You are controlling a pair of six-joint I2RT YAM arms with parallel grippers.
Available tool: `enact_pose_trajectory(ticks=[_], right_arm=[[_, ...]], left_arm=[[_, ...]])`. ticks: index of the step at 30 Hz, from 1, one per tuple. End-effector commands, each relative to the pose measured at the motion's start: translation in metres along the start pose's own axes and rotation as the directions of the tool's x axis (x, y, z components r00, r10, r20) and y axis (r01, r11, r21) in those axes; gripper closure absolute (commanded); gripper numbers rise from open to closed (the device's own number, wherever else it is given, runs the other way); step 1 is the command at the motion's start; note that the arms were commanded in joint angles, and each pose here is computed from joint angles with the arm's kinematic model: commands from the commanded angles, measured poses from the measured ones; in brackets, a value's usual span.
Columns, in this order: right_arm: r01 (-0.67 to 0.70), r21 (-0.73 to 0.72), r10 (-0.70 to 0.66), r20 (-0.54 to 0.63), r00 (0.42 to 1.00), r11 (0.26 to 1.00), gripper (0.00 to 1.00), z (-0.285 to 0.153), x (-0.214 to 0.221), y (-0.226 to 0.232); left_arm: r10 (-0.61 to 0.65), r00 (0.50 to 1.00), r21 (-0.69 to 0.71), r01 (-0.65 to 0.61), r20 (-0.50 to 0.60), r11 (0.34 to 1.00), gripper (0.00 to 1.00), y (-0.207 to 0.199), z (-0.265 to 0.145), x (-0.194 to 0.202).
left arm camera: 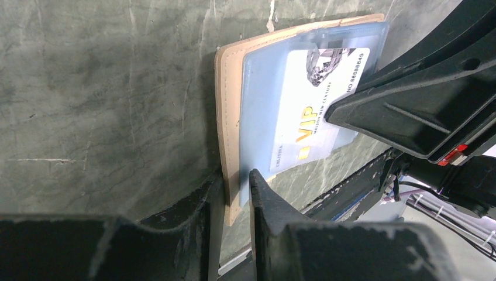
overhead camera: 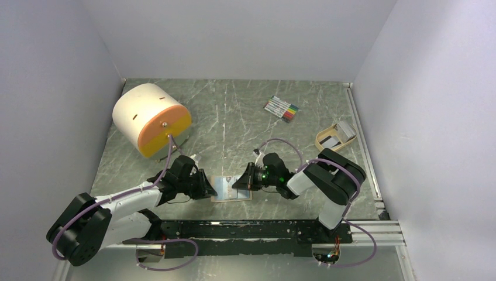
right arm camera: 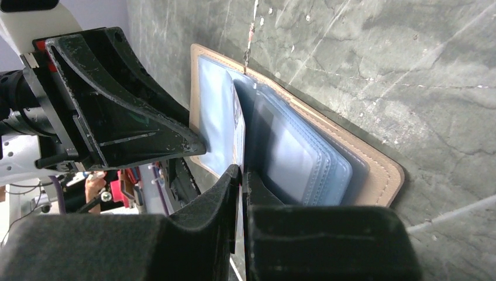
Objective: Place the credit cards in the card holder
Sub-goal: Insert the credit card into the card holder.
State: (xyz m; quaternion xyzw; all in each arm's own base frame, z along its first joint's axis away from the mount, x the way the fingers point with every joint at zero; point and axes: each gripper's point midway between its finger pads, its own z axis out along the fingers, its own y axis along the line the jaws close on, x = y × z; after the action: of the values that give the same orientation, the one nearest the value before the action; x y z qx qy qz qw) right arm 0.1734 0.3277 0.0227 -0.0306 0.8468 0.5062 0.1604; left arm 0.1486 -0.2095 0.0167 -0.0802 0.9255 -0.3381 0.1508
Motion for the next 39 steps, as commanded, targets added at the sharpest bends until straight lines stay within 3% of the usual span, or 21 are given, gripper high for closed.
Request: enact_pose_trajectory(ticks=[1,12,30,37,39], right_arm=[[-0.02,0.027,0.022,-0.053,0.998,0.999,0.92,-0.002,0.015,-0.014],[-0.07,-0.028,0.07,-0.024,0.997,0.997,0.87,0.003,0.01,-0.004],[0.012,0.227,-0.014,0.008,1.0,0.974,0.68,-0.011,-0.001,-0.026],[0.024,0.261,-0.025,-0.001,1.0,0.965,0.68,-0.014,-0.001,-0.029],[0.036,0.257,-0.036,-0.004,0.999,0.966,0.71,-0.014,-0.001,-0.026]], left_arm=[[0.011,1.0,0.005,-0.011,0.023,1.0,0.74,-0.005,0.0,-0.006],[0.007,1.0,0.017,-0.007,0.021,1.0,0.74,-0.007,0.001,-0.005],[0.022,0.999,0.019,-0.022,0.023,1.0,0.75,-0.012,-0.001,-0.009],[0.022,0.999,0.061,-0.023,0.024,0.998,0.75,-0.02,-0.003,-0.009],[0.021,0.999,0.065,-0.023,0.025,0.998,0.75,-0.021,-0.003,-0.009]])
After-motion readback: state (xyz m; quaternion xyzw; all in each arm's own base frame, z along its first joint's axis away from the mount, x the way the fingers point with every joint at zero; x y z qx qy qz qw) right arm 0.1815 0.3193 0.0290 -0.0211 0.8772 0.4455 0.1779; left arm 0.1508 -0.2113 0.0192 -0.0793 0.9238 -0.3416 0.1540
